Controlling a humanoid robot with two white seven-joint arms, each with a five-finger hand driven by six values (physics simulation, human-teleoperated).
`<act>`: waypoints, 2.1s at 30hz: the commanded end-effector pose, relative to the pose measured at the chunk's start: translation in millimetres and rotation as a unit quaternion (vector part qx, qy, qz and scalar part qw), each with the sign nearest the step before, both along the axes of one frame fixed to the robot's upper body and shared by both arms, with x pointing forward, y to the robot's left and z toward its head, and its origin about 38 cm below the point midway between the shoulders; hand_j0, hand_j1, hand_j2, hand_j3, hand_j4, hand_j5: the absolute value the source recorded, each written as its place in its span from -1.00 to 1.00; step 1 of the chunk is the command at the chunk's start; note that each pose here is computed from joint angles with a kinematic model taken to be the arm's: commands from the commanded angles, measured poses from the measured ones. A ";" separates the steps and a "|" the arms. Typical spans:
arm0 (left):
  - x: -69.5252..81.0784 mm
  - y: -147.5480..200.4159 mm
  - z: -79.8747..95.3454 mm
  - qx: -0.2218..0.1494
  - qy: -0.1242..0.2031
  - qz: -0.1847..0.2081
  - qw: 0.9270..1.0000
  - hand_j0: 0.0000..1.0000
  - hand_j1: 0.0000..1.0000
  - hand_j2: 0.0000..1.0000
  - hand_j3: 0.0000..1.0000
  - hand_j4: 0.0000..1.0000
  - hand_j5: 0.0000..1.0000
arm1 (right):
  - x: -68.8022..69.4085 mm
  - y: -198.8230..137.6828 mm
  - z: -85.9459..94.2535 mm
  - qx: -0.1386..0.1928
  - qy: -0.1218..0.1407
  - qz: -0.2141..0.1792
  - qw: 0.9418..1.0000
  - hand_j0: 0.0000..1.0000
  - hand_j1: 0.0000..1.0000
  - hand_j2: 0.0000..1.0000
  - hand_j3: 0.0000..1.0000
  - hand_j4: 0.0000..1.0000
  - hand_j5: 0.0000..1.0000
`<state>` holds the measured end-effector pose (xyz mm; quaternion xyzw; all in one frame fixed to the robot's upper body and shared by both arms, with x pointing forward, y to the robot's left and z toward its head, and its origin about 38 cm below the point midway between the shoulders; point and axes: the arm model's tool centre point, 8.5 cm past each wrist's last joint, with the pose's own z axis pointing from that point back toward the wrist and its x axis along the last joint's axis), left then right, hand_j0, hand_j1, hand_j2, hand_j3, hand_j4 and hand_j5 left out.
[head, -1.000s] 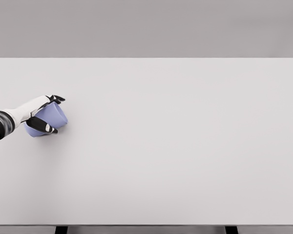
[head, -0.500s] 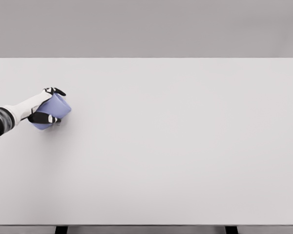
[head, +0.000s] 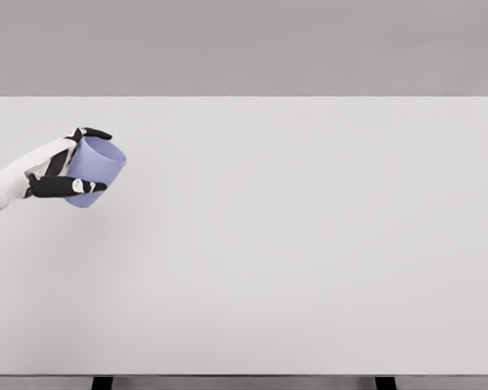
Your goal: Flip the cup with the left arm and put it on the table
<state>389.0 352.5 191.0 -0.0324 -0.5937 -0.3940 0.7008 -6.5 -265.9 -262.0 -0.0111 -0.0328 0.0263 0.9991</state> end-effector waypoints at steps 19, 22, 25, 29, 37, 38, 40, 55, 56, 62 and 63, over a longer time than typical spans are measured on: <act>15.3 3.1 -85.8 -0.262 -0.037 -0.071 0.962 0.14 0.14 0.14 0.14 0.14 0.14 | -0.2 0.0 0.0 0.000 0.000 0.000 1.000 1.00 1.00 1.00 1.00 1.00 1.00; 16.7 8.5 -92.4 -0.261 -0.034 -0.057 0.963 0.14 0.14 0.14 0.14 0.14 0.14 | -0.2 0.0 0.0 0.000 0.000 0.000 1.000 1.00 1.00 1.00 1.00 1.00 1.00; 18.7 8.4 -106.6 -0.266 -0.028 -0.039 0.963 0.16 0.16 0.16 0.16 0.16 0.16 | -0.1 -0.1 0.0 0.000 0.000 0.000 1.000 1.00 1.00 1.00 1.00 1.00 1.00; 22.2 2.2 -111.3 -0.278 -0.036 -0.032 0.959 0.17 0.17 0.17 0.17 0.17 0.17 | -0.2 0.0 0.0 0.000 0.000 0.000 1.000 1.00 1.00 1.00 1.00 1.00 1.00; 11.3 4.8 -116.8 -0.279 -0.062 -0.035 0.958 0.36 0.36 0.36 0.36 0.36 0.36 | -0.1 -0.1 0.0 0.000 0.000 0.000 1.000 1.00 1.00 1.00 1.00 1.00 1.00; 9.8 5.0 -118.7 -0.279 -0.060 -0.035 0.958 0.36 0.36 0.36 0.36 0.36 0.36 | -0.2 0.0 0.0 0.000 0.000 0.000 1.000 1.00 1.00 1.00 1.00 1.00 1.00; 7.9 4.1 -121.0 -0.280 -0.057 -0.034 0.958 0.36 0.36 0.36 0.36 0.36 0.36 | 0.4 0.0 0.0 0.000 -0.001 0.000 1.000 1.00 1.00 1.00 1.00 1.00 1.00; 6.7 5.5 -121.9 -0.262 -0.058 -0.040 0.962 1.00 1.00 1.00 1.00 1.00 1.00 | -0.2 0.0 0.0 0.000 0.000 0.000 1.000 1.00 1.00 1.00 1.00 1.00 1.00; 6.6 5.4 -121.9 -0.262 -0.058 -0.041 0.963 1.00 1.00 1.00 1.00 1.00 1.00 | 0.4 0.0 0.0 0.000 -0.001 0.000 1.000 1.00 1.00 1.00 1.00 1.00 1.00; 6.8 5.8 -121.5 -0.262 -0.058 -0.040 0.962 1.00 1.00 1.00 1.00 1.00 1.00 | -0.2 0.0 0.0 0.000 0.000 0.000 1.000 1.00 1.00 1.00 1.00 1.00 1.00; 7.0 6.3 -120.7 -0.262 -0.059 -0.040 0.962 1.00 1.00 1.00 1.00 1.00 1.00 | -0.2 0.0 0.0 0.000 0.000 0.000 1.000 1.00 1.00 1.00 1.00 1.00 1.00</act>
